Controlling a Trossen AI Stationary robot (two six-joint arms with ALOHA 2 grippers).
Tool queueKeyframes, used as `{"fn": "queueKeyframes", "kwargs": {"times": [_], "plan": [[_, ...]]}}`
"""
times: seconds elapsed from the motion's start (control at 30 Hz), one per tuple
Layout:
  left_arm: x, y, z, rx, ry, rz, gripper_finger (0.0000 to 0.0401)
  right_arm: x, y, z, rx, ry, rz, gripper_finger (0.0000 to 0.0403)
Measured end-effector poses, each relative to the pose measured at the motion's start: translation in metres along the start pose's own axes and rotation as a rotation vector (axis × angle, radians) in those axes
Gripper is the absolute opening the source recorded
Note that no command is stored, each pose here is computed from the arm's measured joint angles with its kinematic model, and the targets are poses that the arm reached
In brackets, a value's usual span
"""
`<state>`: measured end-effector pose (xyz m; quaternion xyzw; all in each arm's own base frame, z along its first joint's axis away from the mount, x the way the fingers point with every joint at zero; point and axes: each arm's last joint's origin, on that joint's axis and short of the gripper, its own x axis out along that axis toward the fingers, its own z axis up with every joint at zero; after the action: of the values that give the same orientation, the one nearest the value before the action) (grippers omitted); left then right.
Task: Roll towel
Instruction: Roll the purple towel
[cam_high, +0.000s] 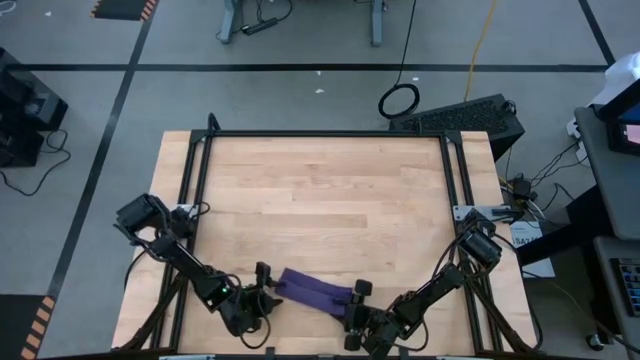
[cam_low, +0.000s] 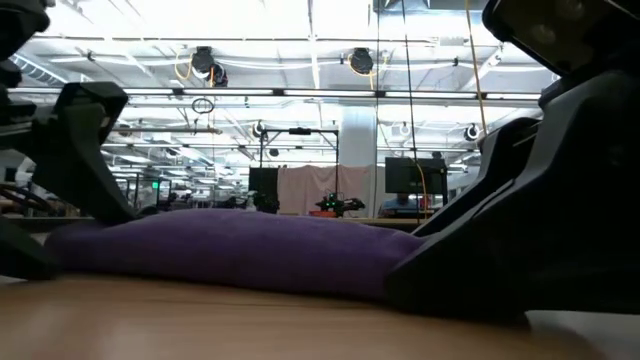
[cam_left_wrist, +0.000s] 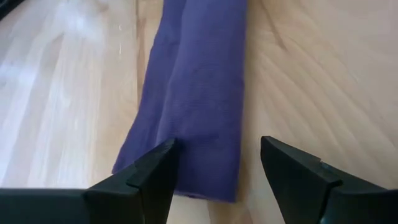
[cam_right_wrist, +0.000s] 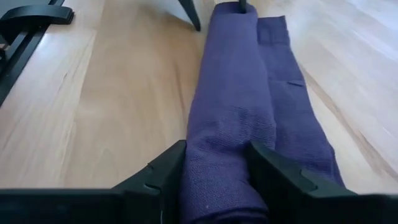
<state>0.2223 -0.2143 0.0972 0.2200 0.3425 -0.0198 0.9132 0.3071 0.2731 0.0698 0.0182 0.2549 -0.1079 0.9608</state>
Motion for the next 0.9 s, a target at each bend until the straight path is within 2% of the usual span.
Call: {"fn": "queueKeyframes", "kwargs": {"times": [0.13, 0.23, 0.4, 0.53, 0.67, 0.77, 0.9], "plan": [[0.005, 0.005, 0.001, -0.027, 0.014, -0.014, 0.0231, 0.0, 0.0, 0.0, -0.014, 0.004, 0.007, 0.0157], [0.008, 0.009, 0.002, -0.075, 0.028, -0.034, 0.0207, 0.0, 0.0, 0.0, -0.038, 0.005, 0.011, 0.0157], [0.013, 0.025, 0.006, -0.224, 0.093, -0.122, 0.0136, -0.002, 0.001, 0.003, -0.058, 0.01, 0.027, 0.0157], [0.013, 0.036, 0.008, -0.246, 0.112, -0.112, 0.0068, -0.007, 0.001, 0.009, -0.089, 0.009, 0.045, 0.0157], [0.011, 0.049, 0.012, -0.288, 0.145, -0.189, 0.0017, -0.014, 0.003, 0.017, -0.123, -0.012, 0.059, 0.0157], [0.01, 0.06, 0.016, -0.375, 0.169, -0.253, 0.0014, -0.02, 0.005, 0.019, -0.139, -0.01, 0.067, 0.0157], [0.01, 0.073, 0.021, -0.48, 0.191, -0.365, 0.0038, -0.025, 0.009, 0.016, -0.14, 0.017, 0.106, 0.0157]]}}
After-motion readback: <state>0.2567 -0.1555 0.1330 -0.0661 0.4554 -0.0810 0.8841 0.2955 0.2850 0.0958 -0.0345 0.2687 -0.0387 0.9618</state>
